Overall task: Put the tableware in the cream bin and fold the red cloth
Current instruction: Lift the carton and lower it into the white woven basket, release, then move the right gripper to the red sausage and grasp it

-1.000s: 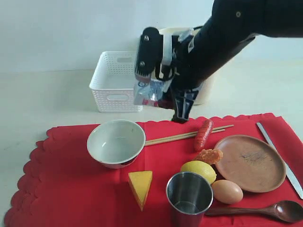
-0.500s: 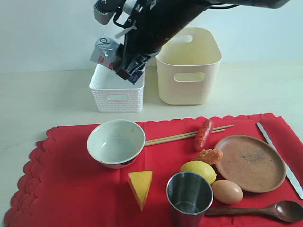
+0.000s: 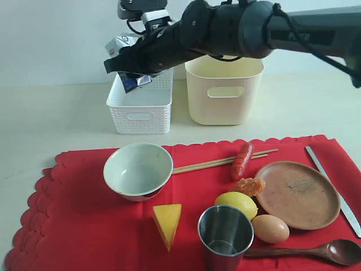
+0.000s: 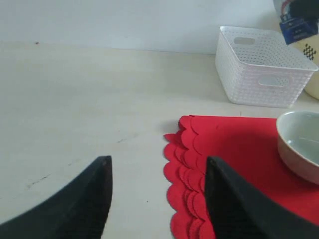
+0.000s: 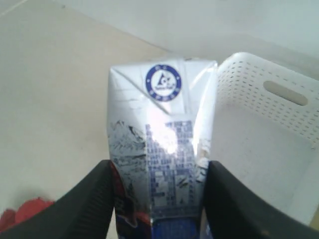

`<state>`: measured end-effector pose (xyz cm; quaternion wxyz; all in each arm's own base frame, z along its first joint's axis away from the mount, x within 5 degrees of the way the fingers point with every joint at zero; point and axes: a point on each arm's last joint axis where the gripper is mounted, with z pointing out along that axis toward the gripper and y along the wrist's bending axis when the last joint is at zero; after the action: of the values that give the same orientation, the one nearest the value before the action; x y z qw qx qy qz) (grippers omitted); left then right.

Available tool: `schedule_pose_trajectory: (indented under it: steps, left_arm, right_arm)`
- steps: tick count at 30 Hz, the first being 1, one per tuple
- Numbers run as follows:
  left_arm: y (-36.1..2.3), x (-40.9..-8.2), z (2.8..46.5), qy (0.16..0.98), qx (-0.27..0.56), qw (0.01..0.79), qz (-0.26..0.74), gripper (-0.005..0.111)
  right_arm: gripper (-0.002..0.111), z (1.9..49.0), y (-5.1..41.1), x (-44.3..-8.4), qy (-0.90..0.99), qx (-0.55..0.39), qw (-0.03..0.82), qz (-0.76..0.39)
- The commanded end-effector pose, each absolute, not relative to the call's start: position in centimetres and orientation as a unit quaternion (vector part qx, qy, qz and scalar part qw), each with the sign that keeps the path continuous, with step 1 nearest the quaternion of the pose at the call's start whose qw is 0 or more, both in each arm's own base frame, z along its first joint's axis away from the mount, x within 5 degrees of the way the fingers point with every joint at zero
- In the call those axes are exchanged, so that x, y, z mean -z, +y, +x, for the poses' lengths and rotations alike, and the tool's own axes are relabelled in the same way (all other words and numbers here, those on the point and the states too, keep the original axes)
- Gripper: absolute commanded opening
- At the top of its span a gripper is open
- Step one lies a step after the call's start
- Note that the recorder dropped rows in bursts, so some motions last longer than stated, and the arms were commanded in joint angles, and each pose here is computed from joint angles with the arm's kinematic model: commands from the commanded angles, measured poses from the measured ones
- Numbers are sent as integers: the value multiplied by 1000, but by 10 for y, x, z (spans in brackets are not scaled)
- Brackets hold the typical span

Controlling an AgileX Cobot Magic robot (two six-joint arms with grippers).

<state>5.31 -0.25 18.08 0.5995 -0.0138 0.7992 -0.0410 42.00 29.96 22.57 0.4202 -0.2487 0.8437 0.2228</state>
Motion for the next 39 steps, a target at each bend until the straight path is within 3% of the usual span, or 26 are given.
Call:
schedule_pose_trajectory:
  steps: [1, 8, 17, 27, 33, 39]
  left_arm:
    - [-2, -181, 53, 795, 43, 604, -16, 54]
    - [-2, -181, 53, 795, 43, 604, -16, 54]
    - [-2, -181, 53, 795, 43, 604, -16, 54]
    - [-2, -181, 53, 795, 43, 604, -16, 54]
    - [-2, -181, 53, 795, 43, 604, -16, 54]
    - [-2, -181, 53, 795, 43, 604, -16, 54]
  right_arm:
    - [0, 434, 301, -223, 830, -237, 472, -180]
    - [0, 447, 303, -192, 830, -245, 488, -115]
    - [2, 454, 303, -154, 832, -209, 495, -139]
    - [52, 450, 304, -159, 837, -205, 480, -165]
    - [62, 440, 304, -191, 839, -220, 461, -186]
    - [63, 424, 301, -226, 845, -229, 429, -223]
